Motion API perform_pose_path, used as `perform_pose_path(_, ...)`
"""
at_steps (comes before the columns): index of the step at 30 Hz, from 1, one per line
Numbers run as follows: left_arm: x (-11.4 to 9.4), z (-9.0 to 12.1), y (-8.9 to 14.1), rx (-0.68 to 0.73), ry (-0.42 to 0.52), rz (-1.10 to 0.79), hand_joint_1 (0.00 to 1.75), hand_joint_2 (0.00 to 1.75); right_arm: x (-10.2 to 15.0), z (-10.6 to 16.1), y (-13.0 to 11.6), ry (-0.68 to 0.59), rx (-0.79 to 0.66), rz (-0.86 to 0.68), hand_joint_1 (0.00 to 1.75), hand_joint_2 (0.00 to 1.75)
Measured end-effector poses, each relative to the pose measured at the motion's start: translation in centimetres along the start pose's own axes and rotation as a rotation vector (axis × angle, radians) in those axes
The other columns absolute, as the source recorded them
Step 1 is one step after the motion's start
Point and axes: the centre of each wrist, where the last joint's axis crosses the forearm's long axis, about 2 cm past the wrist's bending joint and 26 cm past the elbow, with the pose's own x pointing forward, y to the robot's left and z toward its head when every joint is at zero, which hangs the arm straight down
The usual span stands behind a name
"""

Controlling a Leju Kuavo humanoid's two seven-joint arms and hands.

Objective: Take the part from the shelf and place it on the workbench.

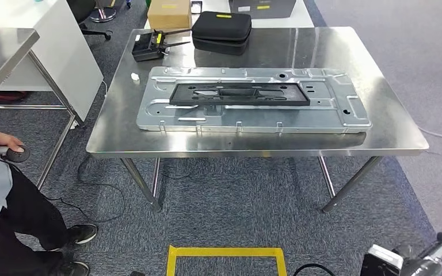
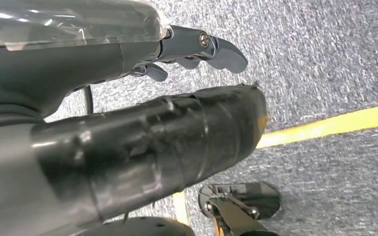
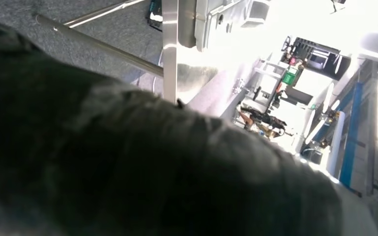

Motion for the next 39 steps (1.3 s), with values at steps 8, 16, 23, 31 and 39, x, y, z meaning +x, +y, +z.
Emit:
perform_pose_path(8,-0.2,0.1,-0.1,-0.002,0.008,0.006,0.0,0.0,-0.2,0.2,-0.4,0.026,-0.006,0.0,0.0,0.0)
perform_pose_path(16,-0.3,0.2,-0.1,0.0,0.011,0.013,0.0,0.0,-0.6,0.2,-1.4,0.049,-0.024,0.025,0.0,0.0)
perform_pose_path(23,-0.4,0.2,-0.1,-0.001,0.014,0.014,0.0,0.0,-1.0,0.5,-2.2,0.06,-0.028,0.051,0.0,0.0)
perform_pose_path(31,-0.4,0.2,-0.1,0.001,0.01,0.016,0.0,0.0,-1.0,0.4,-2.5,0.059,-0.032,0.061,0.0,0.0)
perform_pose_path(39,-0.5,0.2,-0.1,0.002,0.014,0.021,0.0,0.0,-1.4,0.4,-3.3,0.061,-0.037,0.091,0.0,0.0)
